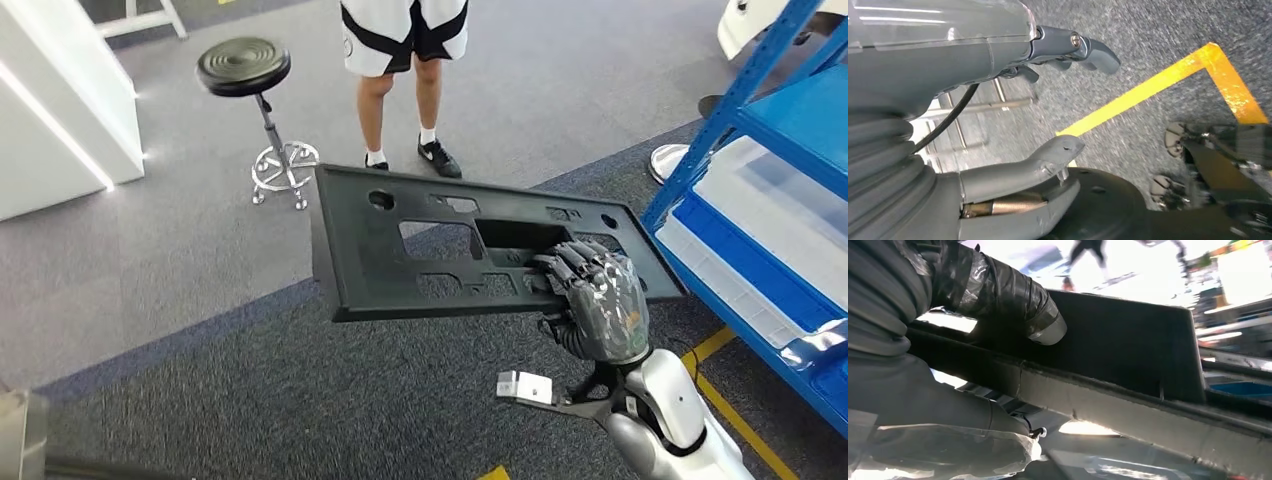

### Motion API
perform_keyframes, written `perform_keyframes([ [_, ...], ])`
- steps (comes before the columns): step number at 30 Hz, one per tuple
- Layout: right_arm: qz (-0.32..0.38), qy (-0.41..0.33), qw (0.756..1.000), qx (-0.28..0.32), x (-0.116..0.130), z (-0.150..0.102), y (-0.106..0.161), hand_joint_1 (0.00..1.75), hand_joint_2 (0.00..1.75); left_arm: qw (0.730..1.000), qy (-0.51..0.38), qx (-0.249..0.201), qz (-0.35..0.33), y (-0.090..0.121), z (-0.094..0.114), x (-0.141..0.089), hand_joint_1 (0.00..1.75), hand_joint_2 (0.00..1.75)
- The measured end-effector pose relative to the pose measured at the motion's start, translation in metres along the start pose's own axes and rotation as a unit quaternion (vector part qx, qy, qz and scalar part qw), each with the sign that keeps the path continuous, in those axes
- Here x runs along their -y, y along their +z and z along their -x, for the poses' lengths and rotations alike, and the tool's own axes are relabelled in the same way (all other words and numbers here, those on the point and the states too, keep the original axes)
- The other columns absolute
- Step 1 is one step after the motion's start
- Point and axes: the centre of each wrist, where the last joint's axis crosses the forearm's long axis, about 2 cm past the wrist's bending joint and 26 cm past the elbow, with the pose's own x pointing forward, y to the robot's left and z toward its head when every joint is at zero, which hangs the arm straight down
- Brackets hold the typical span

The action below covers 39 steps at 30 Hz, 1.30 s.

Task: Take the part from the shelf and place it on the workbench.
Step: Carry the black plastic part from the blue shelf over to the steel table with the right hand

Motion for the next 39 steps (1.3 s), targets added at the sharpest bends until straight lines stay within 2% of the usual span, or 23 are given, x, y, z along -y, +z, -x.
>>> perform_keyframes([
  [7,0.014,-0.023,0.999,0.022,-0.011,-0.008,-0.039,1.75,1.75,1.000,0.014,-0.006,0.006,0.000,0.001,0.003,0.00,1.75],
  [14,0.010,-0.037,0.999,0.026,-0.018,-0.015,-0.048,1.75,1.75,1.000,0.021,-0.008,0.002,0.000,0.001,0.004,0.00,1.75],
  [21,0.021,-0.094,0.993,0.068,-0.032,-0.054,-0.114,1.75,1.75,0.997,0.072,-0.027,-0.004,0.000,0.002,0.006,0.00,1.75],
  [25,0.029,-0.101,0.991,0.078,-0.030,-0.060,-0.129,1.75,1.75,0.996,0.081,-0.029,-0.007,0.001,0.002,0.007,0.00,1.75],
  [29,0.031,-0.098,0.992,0.071,-0.033,-0.058,-0.126,1.75,1.75,0.997,0.077,-0.027,-0.011,0.000,0.004,0.007,0.00,1.75],
  [31,0.039,-0.085,0.994,0.064,-0.031,-0.049,-0.116,1.75,1.75,0.997,0.067,-0.020,-0.014,0.000,0.004,0.007,0.00,1.75],
  [36,0.031,-0.045,0.998,0.036,-0.017,-0.010,-0.052,1.75,1.75,0.999,0.047,-0.004,-0.020,0.000,0.007,0.007,0.00,1.75],
  [39,0.024,-0.021,0.999,0.024,-0.004,0.007,-0.026,1.75,1.75,0.999,0.043,-0.002,-0.021,0.000,0.009,0.007,0.00,1.75],
])
